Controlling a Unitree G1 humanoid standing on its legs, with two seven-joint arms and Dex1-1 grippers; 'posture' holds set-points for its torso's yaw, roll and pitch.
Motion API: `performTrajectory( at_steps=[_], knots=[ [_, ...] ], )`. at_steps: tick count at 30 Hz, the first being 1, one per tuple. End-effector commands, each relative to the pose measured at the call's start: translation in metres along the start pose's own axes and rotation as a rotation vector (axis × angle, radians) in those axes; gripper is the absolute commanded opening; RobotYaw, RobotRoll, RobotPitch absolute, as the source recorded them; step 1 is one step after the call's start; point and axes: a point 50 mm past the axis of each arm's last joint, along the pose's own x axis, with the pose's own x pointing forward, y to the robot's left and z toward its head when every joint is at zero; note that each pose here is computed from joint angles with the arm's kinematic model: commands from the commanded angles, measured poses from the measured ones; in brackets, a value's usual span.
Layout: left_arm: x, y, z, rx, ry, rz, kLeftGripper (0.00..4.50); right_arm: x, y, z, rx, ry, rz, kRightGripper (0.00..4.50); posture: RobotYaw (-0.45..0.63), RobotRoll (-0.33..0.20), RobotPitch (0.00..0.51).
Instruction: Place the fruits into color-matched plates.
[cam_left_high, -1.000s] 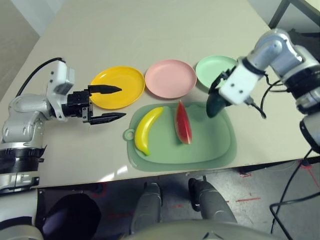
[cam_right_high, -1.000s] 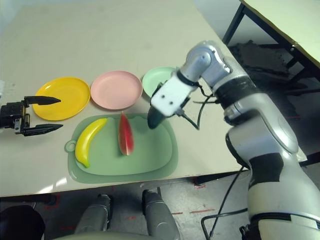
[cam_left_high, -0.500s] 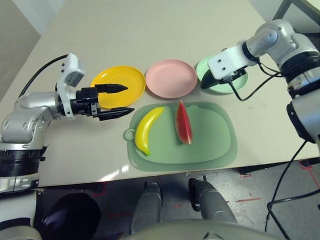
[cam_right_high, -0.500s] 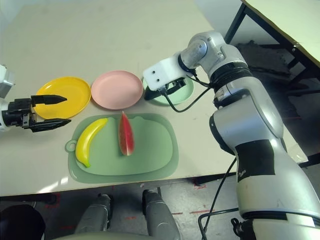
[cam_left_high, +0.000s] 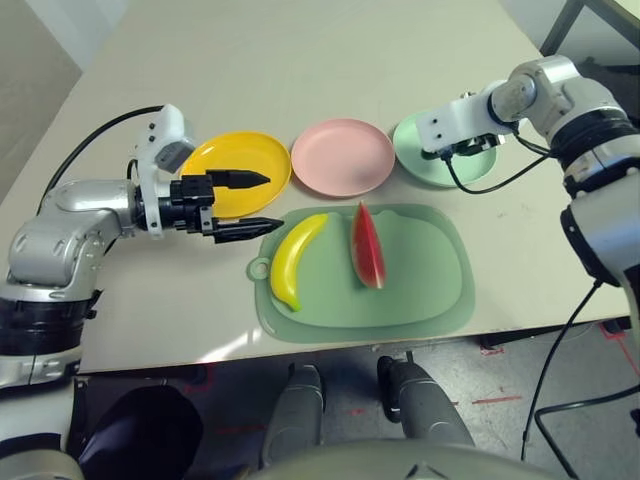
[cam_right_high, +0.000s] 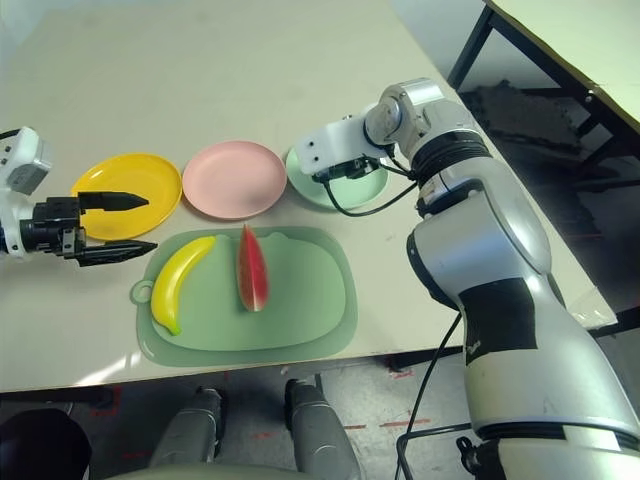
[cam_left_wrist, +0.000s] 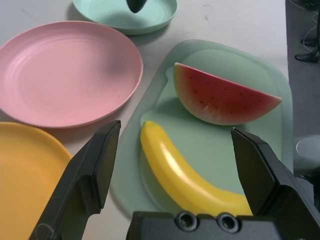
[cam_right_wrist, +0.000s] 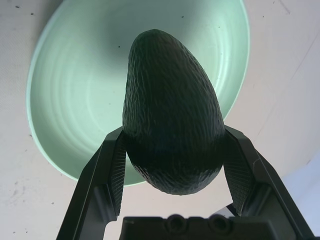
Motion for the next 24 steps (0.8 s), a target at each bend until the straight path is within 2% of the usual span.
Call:
performTrajectory(
  at_steps=[1,8,12,19,24],
  knots=[
    [0.002,-0.003,0.001,0.007,0.023,-0.01,4.5,0.003,0.003,0.0,0.017,-0.007,0.012,3.01,0.0,0.0,0.198],
    [0.0,-0.002,0.002,0.012,0.024,-0.002,4.5,0.003,0.003,0.003,0.006,-0.021,0.017,3.01,0.0,0.0,0.196],
    [0.001,-0.002,0.002,0.017,0.017,-0.004,4.5,0.003,0.003,0.003,-0.009,-0.026,0.021,4.45,-0.01,0.0,0.194],
    [0.0,-0.001,0.004,0.036,0.001,-0.002,4.5,0.0,0.002,0.001,-0.033,-0.031,0.023,4.48,-0.01,0.0,0.196],
    [-0.005,0.002,0.002,0.056,0.015,-0.003,4.5,-0.012,-0.002,0.007,-0.151,-0.083,0.044,4.48,-0.02,0.0,0.2]
  ],
)
